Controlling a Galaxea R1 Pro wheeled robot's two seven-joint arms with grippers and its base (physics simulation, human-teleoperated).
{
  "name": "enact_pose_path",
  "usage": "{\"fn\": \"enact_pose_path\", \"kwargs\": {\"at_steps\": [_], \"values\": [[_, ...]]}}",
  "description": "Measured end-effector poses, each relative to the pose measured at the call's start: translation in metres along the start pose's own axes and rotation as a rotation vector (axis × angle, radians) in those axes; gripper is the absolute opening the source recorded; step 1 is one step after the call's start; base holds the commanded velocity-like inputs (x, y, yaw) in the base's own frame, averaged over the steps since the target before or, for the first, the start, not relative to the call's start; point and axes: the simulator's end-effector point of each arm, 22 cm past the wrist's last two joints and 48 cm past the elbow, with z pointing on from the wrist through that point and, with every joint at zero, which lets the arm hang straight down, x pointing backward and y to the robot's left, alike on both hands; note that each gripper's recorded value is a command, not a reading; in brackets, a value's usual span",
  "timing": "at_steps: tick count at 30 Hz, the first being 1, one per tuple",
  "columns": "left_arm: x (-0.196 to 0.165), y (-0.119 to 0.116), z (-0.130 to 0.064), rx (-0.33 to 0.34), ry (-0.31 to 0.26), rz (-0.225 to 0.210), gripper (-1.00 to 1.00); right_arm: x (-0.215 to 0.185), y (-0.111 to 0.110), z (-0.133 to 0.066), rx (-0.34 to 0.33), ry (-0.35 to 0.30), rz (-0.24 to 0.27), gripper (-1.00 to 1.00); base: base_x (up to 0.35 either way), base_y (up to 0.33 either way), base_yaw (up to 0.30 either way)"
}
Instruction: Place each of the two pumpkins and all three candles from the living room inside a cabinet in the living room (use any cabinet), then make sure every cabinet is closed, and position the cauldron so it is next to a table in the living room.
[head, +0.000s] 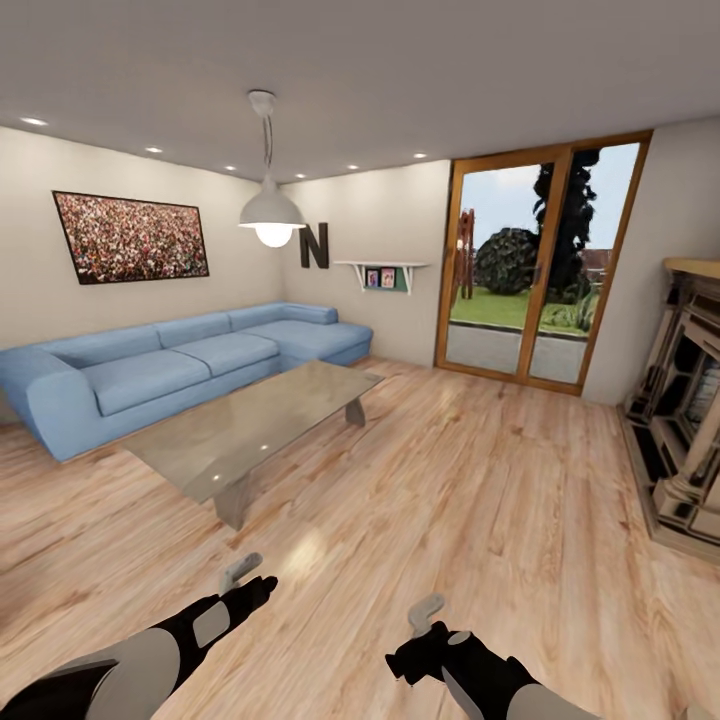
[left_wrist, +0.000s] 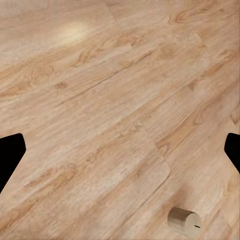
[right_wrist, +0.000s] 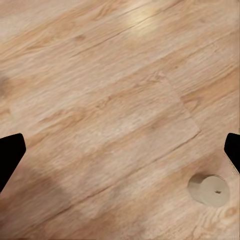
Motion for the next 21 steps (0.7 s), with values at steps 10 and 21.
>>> {"fn": "enact_pose_path", "kwargs": {"at_steps": [10, 21], "values": [[-0.0001, -0.0005, -0.0002, 0.001, 0.000, 0.000, 1.00, -0.0004, -0.0005, -0.0002, 0.002, -0.001, 0.000, 1.00, 0.271, -0.118, 0.019], [0.0003, -0.0004, 0.0001, 0.000, 0.001, 0.000, 1.00, -0.0005, -0.0001, 0.0001, 0.000, -0.001, 0.000, 1.00, 0.034, -0.017, 0.225]]}}
